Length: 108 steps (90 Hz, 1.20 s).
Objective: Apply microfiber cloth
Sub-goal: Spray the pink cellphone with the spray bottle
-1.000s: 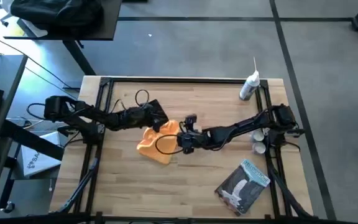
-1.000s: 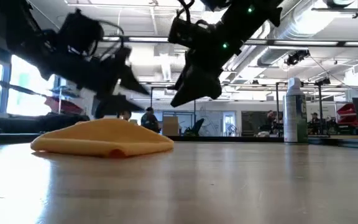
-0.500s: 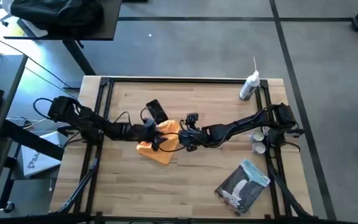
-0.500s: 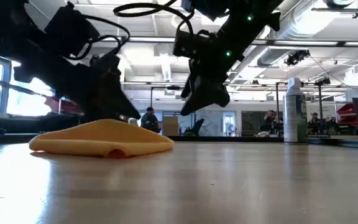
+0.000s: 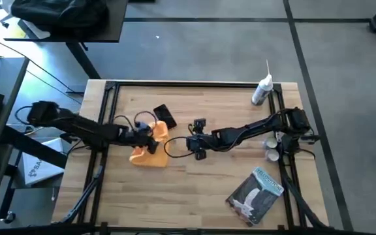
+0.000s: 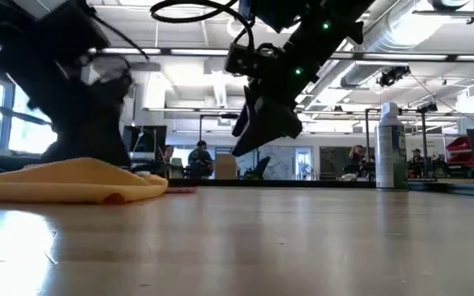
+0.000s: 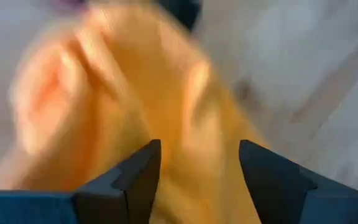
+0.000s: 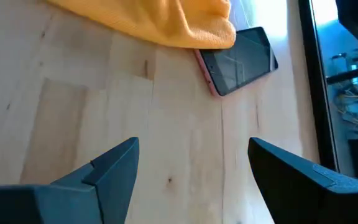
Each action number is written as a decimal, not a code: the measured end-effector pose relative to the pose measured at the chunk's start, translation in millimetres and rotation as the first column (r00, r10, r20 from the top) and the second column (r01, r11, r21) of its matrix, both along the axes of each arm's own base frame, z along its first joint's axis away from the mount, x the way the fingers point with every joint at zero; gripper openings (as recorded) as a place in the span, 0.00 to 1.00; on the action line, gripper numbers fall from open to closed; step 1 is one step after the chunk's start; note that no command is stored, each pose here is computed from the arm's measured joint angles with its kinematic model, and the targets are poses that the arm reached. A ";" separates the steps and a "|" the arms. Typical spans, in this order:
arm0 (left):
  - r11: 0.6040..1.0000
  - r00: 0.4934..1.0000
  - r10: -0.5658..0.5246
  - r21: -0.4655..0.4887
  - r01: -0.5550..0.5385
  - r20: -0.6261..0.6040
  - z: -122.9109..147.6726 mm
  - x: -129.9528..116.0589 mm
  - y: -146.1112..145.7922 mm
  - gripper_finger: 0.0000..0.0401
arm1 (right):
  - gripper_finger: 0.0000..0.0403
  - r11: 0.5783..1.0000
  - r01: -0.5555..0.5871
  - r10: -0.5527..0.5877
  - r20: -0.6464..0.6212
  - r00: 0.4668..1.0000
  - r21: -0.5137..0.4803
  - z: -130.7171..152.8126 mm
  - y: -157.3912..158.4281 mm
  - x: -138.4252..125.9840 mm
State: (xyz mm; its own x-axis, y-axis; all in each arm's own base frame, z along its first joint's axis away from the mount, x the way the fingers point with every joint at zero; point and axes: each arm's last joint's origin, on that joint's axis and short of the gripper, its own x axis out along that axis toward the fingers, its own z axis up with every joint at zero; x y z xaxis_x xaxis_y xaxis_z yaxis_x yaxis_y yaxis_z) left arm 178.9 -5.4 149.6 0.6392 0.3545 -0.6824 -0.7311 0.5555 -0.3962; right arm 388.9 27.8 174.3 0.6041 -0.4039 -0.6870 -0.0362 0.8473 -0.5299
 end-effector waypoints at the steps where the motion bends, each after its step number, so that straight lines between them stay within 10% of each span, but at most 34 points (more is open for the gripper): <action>1: 1.000 1.000 0.012 0.014 -0.013 0.004 1.7 -1.6 0.7 0.49 | 0.67 1.000 0.001 -0.001 0.002 1.000 0.000 0.1 -0.4 0.1; 13: 0.967 0.985 0.123 0.211 -0.147 0.121 21.5 -8.5 7.4 0.49 | 0.67 1.000 0.006 -0.006 0.019 1.000 0.002 1.1 -2.6 1.5; 41: 0.873 0.960 -0.067 0.482 -0.076 0.273 34.6 35.2 10.8 0.49 | 0.67 0.979 -0.153 0.143 -0.081 0.986 -0.133 1.4 -5.4 2.2; 78: 0.892 0.989 0.064 0.436 -0.117 0.134 -31.4 74.1 40.9 0.49 | 0.67 0.913 -0.083 -0.018 -0.242 0.970 -0.400 -3.0 11.3 -14.7; 108: 0.943 0.976 0.076 0.333 -0.003 -0.206 -44.4 116.8 43.8 0.49 | 0.67 0.924 -0.080 -0.042 -0.307 0.951 -0.374 -9.0 27.4 -29.1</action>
State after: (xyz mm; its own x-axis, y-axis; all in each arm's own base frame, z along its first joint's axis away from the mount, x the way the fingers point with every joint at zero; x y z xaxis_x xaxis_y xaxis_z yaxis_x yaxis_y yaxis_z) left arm 295.6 38.3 105.3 0.4727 0.6041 -0.6415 -0.8018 0.5969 -0.0287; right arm 359.8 55.1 165.4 0.4010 -0.6599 -0.6354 -0.2604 0.5829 -0.7697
